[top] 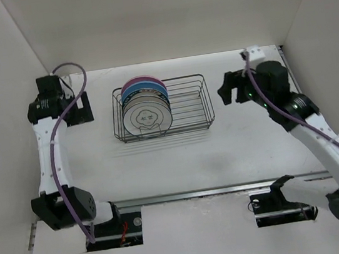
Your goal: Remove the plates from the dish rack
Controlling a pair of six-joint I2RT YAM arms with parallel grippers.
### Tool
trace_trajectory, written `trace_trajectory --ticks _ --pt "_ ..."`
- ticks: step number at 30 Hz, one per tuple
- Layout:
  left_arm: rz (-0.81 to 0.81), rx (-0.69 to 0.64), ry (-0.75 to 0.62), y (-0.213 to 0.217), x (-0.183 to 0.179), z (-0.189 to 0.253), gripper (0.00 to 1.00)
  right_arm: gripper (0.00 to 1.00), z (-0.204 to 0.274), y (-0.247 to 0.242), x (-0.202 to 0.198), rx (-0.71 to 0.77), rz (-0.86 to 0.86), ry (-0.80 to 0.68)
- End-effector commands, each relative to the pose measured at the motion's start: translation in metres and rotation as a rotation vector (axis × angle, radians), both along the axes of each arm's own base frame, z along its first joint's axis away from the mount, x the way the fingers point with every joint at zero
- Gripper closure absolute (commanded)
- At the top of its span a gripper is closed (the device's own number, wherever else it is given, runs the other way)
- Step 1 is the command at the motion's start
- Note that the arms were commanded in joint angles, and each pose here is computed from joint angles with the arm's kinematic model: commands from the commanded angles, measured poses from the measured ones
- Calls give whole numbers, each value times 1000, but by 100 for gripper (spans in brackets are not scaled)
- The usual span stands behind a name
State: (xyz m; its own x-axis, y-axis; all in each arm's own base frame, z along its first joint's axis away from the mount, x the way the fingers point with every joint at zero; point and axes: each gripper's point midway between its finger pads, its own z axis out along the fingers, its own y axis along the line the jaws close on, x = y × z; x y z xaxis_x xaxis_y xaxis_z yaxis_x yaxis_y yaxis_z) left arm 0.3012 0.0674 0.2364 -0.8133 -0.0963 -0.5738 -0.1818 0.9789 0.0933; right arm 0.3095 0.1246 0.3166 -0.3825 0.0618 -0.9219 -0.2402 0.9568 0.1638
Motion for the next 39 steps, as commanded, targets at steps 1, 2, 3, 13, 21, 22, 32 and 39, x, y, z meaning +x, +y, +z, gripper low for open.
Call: trace_trajectory --ticks 1,2,3,13,21,22,32,39 --pt "-186 -131 -51 -46 32 24 1 16 36 86 7 -13 380 -96" --pt "-190 -141 -36 -49 50 26 1 18 14 104 24 -55 400 -36" --pt "-225 -157 -13 -61 56 24 1 22 12 115 31 -87 422 -43" --pt "-248 -223 223 -90 96 -49 25 56 -40 210 55 -176 657 14" --pt "-260 -219 326 -99 105 -93 29 56 -75 249 70 -168 728 51" --pt "-259 -220 337 -99 105 -97 34 57 -71 255 71 -155 750 48" --pt "-222 -289 403 -109 112 -126 97 80 -102 260 79 -191 726 89" --pt "-161 -314 372 -113 124 -124 100 100 -69 247 93 -198 613 -6"
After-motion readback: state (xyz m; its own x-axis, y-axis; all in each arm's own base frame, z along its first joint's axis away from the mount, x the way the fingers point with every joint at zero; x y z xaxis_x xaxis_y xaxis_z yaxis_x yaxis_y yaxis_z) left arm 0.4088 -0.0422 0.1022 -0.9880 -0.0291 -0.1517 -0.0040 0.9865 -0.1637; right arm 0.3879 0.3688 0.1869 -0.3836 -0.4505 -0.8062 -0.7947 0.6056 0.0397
